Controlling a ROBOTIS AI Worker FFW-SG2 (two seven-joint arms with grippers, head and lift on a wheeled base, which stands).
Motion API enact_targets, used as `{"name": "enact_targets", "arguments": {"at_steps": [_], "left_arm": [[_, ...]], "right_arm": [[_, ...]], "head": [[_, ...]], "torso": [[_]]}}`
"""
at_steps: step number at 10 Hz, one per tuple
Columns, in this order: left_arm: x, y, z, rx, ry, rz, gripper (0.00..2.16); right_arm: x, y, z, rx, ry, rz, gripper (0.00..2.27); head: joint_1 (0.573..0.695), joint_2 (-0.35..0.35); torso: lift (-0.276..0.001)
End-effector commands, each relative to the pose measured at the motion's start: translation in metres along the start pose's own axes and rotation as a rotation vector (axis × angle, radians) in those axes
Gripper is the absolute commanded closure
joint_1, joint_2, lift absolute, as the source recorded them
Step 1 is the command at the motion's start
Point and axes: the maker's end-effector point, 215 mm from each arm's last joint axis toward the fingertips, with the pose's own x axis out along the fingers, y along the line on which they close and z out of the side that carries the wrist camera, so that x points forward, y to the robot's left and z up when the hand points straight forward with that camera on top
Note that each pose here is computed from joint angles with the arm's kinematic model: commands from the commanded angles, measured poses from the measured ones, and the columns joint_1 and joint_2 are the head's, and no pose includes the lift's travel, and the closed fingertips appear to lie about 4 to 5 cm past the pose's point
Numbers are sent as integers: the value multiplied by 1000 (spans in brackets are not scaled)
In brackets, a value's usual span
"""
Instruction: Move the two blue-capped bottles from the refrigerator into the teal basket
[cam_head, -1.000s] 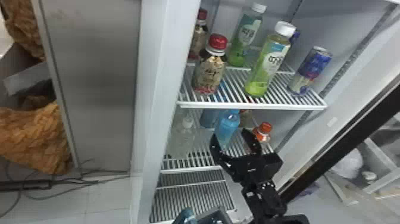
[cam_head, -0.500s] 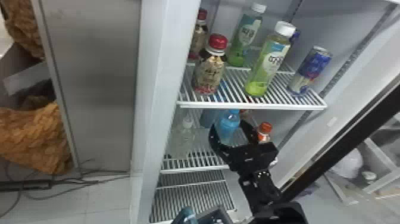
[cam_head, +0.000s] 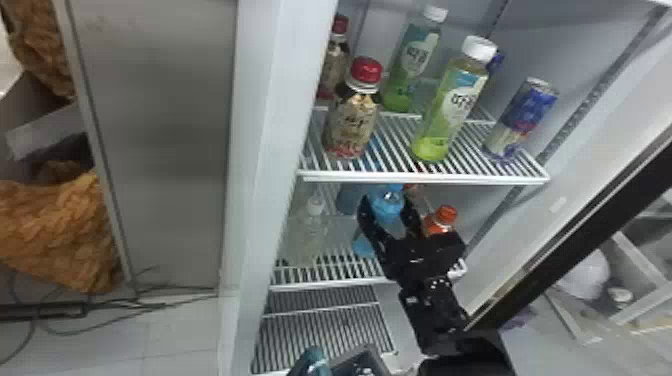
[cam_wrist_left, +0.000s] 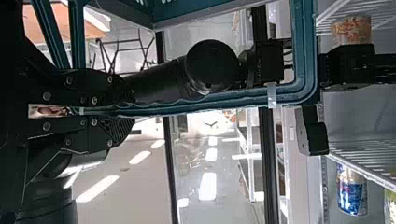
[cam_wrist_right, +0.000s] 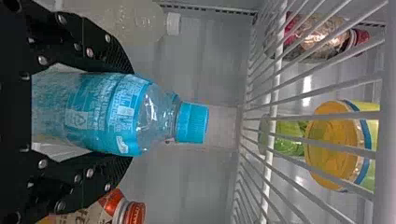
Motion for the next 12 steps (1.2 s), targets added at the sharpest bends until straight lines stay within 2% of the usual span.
{"name": "enact_targets", "arguments": {"at_steps": [1, 4, 7, 12], "left_arm": [[-1, 1, 0, 0, -2, 2, 1085], [0, 0, 2, 0, -7, -1, 1085], [-1, 0, 4, -1, -14, -2, 1085], [-2, 0, 4, -5, -20, -2, 1085]], "right_arm": [[-5, 1, 3, 27, -8, -1, 610], [-34, 9, 22, 64, -23, 10, 610], [-80, 19, 42, 87, -5, 36, 610], [-124, 25, 76, 88, 6, 49, 610]], "head": [[695, -350], [695, -350], [695, -350], [695, -350]], "torso": [[-151], [-151], [-151], [-151]]}}
